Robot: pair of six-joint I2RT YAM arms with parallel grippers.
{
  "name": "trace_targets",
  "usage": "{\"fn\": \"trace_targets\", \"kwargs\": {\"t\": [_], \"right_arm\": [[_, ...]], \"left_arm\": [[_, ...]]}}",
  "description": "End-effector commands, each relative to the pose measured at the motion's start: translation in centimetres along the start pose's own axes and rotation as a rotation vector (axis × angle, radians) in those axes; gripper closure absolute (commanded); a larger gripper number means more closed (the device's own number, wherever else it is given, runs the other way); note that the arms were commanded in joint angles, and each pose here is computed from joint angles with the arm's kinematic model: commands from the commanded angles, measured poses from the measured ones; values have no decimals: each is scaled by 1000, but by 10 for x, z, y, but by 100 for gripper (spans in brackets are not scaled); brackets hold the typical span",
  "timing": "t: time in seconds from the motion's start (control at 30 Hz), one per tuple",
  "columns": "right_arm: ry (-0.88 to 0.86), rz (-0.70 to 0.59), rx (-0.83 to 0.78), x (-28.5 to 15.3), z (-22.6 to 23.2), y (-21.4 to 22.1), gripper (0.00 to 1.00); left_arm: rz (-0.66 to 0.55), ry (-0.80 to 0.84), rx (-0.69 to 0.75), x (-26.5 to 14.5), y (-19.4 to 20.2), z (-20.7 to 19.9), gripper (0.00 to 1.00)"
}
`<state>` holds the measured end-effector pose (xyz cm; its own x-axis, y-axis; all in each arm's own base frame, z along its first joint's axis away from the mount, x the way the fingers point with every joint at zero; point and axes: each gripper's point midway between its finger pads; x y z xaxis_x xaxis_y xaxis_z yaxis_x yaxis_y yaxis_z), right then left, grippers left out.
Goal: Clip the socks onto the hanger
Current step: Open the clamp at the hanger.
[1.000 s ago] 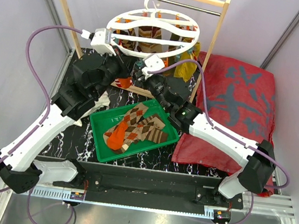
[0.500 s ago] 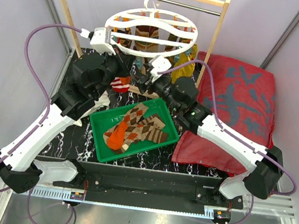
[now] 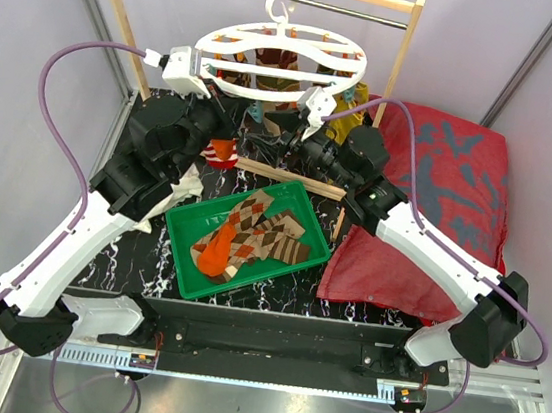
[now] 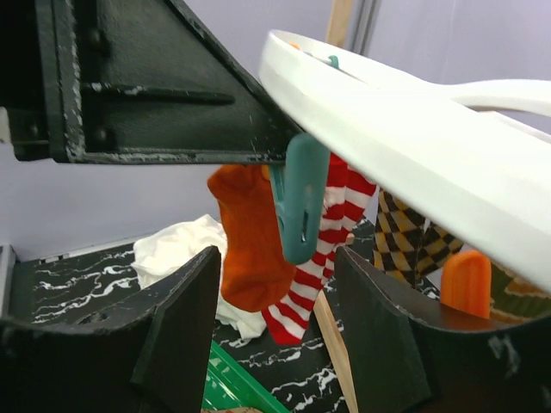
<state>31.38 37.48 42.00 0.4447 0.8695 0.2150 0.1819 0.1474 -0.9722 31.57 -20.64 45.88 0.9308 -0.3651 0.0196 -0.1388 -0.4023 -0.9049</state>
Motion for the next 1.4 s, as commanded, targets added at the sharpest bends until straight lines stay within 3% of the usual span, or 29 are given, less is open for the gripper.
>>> {"fn": "trace_targets", "kwargs": {"t": [0.0,0.3,0.43,0.47,0.57,0.97,1.13,1.37], "right_arm": [[-62,-104,-12,8,2,-39,38],[-76,-115,-12,19,-3,-38,54],[-75,-115,-12,20,-6,-37,71],[-78,-115,-12,20,-5,-37,83],[-76,-118,-7,18,-4,-39,99],[-32,-96,64,17,-9,-26,100],[-5,-89,90,17,-13,-24,100],[15,-67,98,18,-16,-18,100]], "left_arm": [[-27,52,-17,-8,-18,-14,100],[-14,73,-31,-9,-18,-19,100],[-19,74,-30,-10,-20,-19,100],[-20,74,-30,-10,-21,-19,100],[-20,86,-29,-11,-22,-21,94],[-89,201,31,-36,-26,-28,41],[-79,210,94,-28,-16,-27,31],[-89,161,122,-12,-18,-22,32]]}}
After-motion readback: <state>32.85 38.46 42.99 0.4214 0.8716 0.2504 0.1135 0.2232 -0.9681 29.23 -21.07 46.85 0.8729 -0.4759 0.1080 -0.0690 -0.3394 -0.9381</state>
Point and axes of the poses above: each gripper's point midway between its finger pads, its own x axis out along the fingers, its own z axis along the line the jaws close on, y = z × x, and after that the axes turned 2 degrees about x, right-handed
